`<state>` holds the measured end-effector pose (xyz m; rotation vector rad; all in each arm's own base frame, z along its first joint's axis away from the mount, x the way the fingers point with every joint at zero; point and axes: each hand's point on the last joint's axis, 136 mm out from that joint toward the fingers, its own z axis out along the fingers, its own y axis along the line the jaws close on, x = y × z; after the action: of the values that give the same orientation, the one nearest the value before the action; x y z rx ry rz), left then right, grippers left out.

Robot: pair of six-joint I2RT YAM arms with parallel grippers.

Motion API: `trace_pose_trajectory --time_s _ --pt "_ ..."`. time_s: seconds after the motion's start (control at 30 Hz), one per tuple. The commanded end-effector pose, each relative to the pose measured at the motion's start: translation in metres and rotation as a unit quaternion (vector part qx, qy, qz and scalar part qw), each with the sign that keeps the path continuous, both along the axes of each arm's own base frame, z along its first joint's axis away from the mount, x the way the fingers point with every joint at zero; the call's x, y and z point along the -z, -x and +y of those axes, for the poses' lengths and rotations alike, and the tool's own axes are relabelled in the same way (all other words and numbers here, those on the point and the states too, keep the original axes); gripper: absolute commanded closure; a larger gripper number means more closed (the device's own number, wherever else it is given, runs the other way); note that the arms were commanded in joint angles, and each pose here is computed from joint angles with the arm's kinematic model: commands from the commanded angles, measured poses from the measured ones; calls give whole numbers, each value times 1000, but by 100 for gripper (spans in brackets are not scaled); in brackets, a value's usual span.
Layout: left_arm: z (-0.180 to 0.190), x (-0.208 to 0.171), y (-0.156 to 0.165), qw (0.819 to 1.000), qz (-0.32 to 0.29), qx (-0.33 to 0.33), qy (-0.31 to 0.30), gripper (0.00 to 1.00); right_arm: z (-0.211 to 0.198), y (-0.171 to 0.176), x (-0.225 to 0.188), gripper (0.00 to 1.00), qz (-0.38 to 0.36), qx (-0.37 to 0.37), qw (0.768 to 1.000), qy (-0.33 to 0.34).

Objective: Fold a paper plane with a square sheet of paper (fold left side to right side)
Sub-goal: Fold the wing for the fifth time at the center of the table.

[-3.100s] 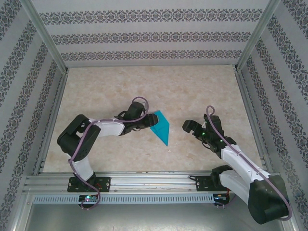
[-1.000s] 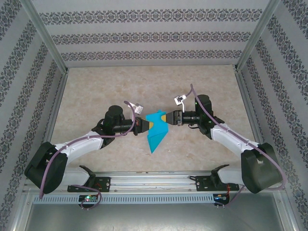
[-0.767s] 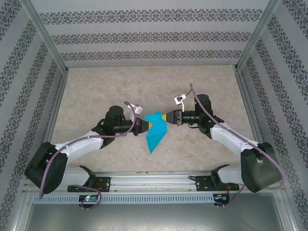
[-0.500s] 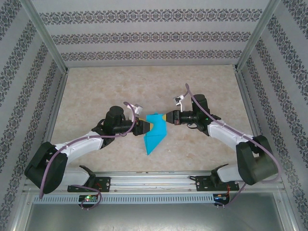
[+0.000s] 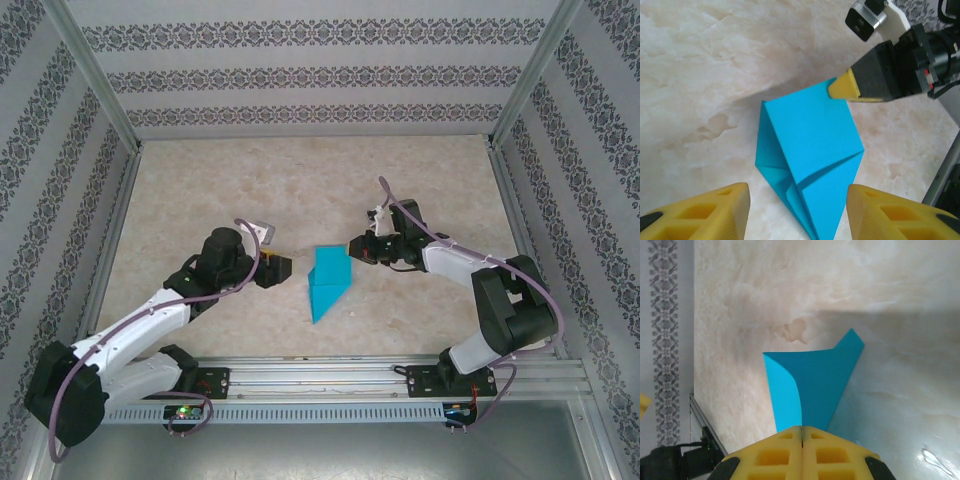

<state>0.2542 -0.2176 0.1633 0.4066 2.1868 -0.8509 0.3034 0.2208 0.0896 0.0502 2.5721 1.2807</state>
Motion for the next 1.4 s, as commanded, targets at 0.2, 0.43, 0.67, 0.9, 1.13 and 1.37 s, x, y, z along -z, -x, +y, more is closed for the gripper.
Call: trace_pose_trajectory --time_s 0.2,0.43,0.67,0.9,1.13,1.37 --pt "-28 16 41 988 -8 72 -137 48 -7 -3 -4 100 70 50 996 -1" --pt "-73 21 55 972 -43 117 -198 48 -10 -2 -3 100 83 60 995 8" --pt "-111 41 63 959 -42 147 -239 45 -10 -1 3 100 93 61 994 14" --pt "-125 62 61 946 -41 138 -291 42 -9 0 8 100 100 61 993 18" --pt "-125 80 57 931 -37 128 -340 40 -8 -1 10 100 105 62 992 19" --pt "-124 92 50 915 -48 114 -383 40 -8 -1 17 100 114 62 991 23"
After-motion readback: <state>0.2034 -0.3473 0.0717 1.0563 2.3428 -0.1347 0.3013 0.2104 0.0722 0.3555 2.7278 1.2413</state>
